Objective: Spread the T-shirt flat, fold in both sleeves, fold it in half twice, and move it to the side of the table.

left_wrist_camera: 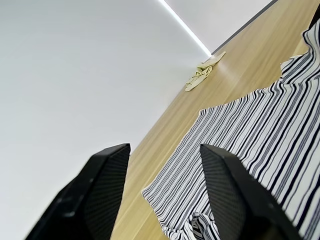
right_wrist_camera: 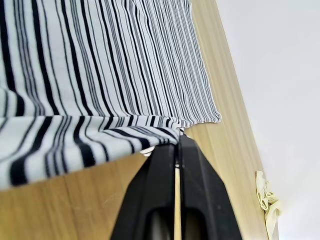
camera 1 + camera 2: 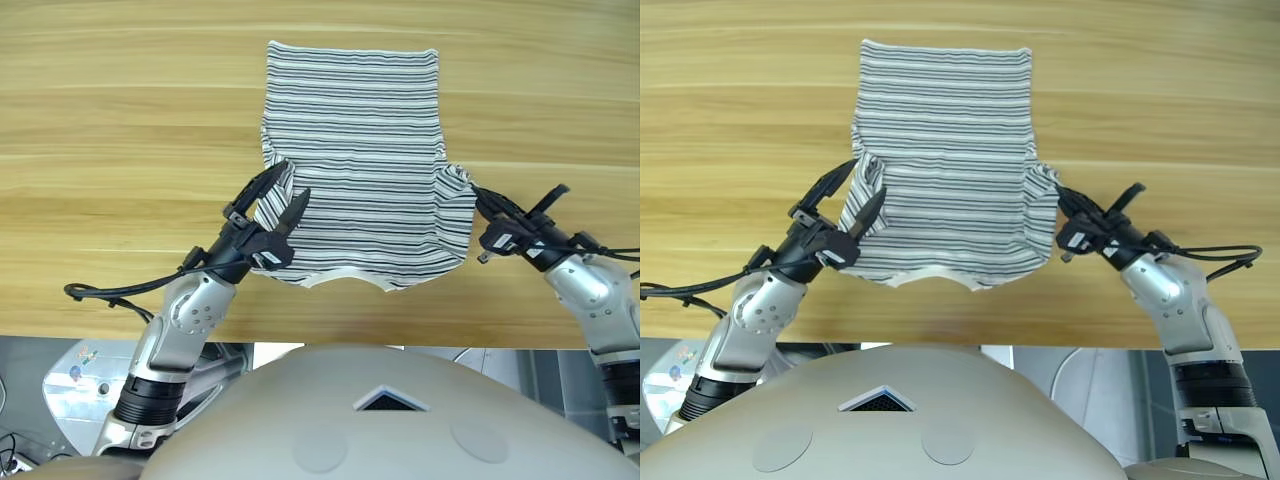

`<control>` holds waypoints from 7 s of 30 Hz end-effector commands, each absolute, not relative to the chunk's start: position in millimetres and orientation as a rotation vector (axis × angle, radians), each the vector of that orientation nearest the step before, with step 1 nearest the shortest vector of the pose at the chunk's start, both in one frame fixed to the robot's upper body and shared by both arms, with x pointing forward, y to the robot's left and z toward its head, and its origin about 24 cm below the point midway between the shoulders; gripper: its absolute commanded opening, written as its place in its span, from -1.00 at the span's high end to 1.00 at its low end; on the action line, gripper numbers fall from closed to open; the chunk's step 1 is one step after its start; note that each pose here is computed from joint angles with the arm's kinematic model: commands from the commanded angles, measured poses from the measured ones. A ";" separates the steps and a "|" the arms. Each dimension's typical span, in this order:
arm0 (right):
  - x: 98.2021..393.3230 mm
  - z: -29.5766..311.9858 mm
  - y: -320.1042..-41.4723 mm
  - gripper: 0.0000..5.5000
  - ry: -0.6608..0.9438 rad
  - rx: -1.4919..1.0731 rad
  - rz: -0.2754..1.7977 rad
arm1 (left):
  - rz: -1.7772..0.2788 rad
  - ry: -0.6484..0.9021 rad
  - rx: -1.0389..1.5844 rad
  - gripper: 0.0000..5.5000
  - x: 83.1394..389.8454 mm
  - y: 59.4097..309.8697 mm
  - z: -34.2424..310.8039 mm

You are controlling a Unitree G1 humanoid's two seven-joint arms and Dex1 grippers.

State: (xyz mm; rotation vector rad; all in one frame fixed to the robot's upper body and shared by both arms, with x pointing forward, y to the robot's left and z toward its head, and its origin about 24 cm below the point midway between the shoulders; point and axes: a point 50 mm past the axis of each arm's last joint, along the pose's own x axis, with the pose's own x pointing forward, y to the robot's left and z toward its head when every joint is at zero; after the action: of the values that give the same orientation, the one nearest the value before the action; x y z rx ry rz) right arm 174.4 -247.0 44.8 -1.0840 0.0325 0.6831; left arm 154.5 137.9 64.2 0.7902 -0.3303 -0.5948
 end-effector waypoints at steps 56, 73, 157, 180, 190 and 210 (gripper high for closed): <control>145.8 45.1 -295.4 0.24 0.226 -1.301 0.870 | -0.780 0.145 1.409 0.05 147.3 276.7 62.2; 111.9 27.5 -249.4 0.24 0.181 -1.225 1.073 | -1.322 0.153 1.285 0.05 136.0 227.0 28.4; 229.7 71.1 -207.5 1.00 -0.142 -0.644 0.673 | -0.646 -0.123 0.574 0.99 206.3 195.7 52.7; 341.6 36.2 -189.6 0.45 0.038 -0.673 0.369 | -0.440 0.002 0.561 0.61 309.2 187.3 26.7; 362.0 32.7 -182.3 -0.18 0.151 -0.566 0.182 | -0.171 0.130 0.345 0.04 355.5 203.7 36.5; 263.7 6.9 -68.1 -0.46 0.024 -0.409 0.491 | 0.109 -0.199 -0.087 -0.56 288.9 215.3 57.2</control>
State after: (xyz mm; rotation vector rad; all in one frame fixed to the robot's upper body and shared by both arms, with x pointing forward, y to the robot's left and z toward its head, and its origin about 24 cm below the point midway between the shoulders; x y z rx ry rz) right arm 254.3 -70.4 5.1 -0.4214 -0.0024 0.5043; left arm 293.7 217.7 54.0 -0.0602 -0.2023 0.0941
